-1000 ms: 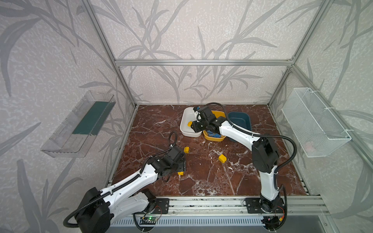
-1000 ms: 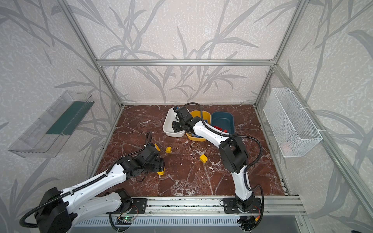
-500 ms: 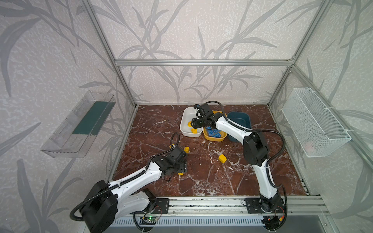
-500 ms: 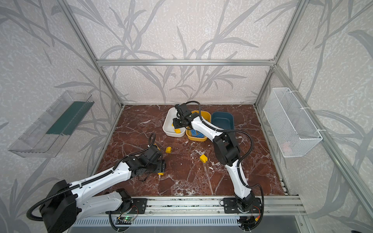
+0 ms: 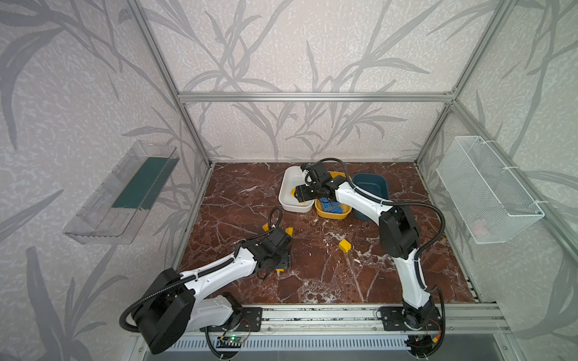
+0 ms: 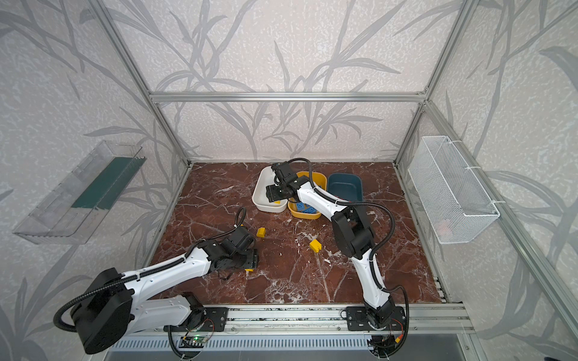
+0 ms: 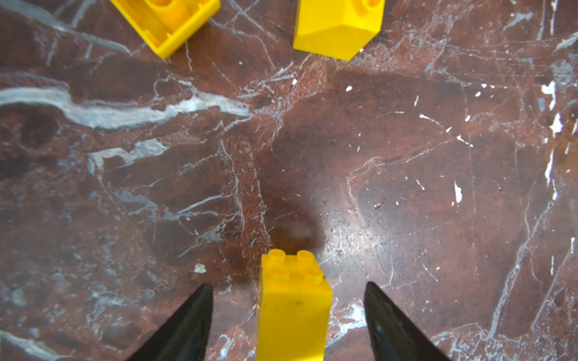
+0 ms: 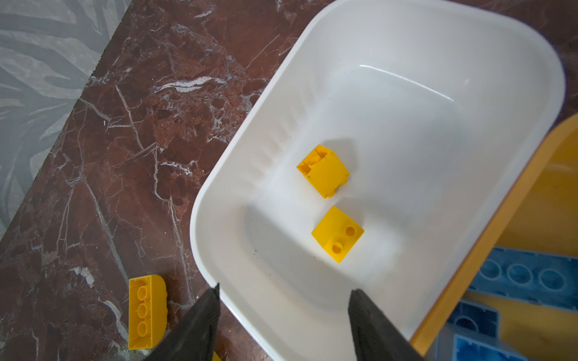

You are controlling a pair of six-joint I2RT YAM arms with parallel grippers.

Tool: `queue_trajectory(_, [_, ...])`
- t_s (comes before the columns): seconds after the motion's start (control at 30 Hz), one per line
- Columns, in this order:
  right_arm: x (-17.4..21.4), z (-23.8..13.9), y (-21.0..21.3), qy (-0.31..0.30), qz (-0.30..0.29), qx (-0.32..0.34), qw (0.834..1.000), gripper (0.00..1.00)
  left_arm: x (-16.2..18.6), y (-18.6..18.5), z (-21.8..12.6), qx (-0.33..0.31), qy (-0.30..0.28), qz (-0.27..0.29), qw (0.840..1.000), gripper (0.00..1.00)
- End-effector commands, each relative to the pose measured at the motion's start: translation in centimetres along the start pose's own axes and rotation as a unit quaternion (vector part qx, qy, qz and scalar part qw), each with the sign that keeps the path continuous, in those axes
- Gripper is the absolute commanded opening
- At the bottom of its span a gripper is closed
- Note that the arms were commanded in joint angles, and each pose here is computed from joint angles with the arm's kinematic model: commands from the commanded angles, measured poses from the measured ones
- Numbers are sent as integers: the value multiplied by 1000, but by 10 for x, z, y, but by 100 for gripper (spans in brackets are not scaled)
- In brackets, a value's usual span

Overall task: Sort the legos into containers by color
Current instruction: 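Drop the yellow brick into the white bin with the right gripper while the left lowers, then close the left gripper on a yellow brick while the right withdraws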

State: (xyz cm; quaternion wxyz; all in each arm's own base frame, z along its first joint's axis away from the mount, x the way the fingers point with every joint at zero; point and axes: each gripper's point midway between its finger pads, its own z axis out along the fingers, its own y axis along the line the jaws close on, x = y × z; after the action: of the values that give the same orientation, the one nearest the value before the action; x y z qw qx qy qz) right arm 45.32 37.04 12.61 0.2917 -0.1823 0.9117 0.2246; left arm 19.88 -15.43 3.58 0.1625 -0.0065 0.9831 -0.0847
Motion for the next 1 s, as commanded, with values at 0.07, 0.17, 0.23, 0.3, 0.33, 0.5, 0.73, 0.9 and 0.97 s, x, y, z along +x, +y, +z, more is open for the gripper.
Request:
queue_trajectory(0.07, [-14, -39, 3, -43, -8, -8, 999, 68, 8, 1, 11, -6, 16, 7, 1000, 64])
queue_trajectory(0.17, [-8, -50, 2, -49, -5, -8, 999, 68, 10, 2, 15, -12, 24, 9, 1000, 56])
queue_trajectory(0.23, [-3, -57, 1, -52, -4, -9, 999, 68, 10, 2, 17, -14, 27, 12, 999, 51])
queue_trajectory(0.3, [3, -65, 0, -55, -3, -7, 998, 68, 10, 2, 18, -16, 28, 12, 999, 45])
queue_trajectory(0.33, [7, -68, -1, -56, -3, -6, 998, 68, 10, 2, 18, -17, 28, 13, 999, 42])
queue_trajectory(0.5, [23, -88, -8, -66, 3, -1, 998, 69, 7, 0, 19, -20, 29, 17, 999, 29])
queue_trajectory(0.73, [51, -120, -18, -82, 10, 7, 997, 69, -1, -5, 9, -15, 19, 22, 999, 26])
queue_trajectory(0.9, [73, -138, -27, -97, 12, 13, 995, 70, -15, -8, -8, -16, -4, 29, 999, 26])
queue_trajectory(0.97, [83, -147, -31, -106, 10, 17, 994, 71, -22, -10, -17, -18, -14, 29, 999, 26])
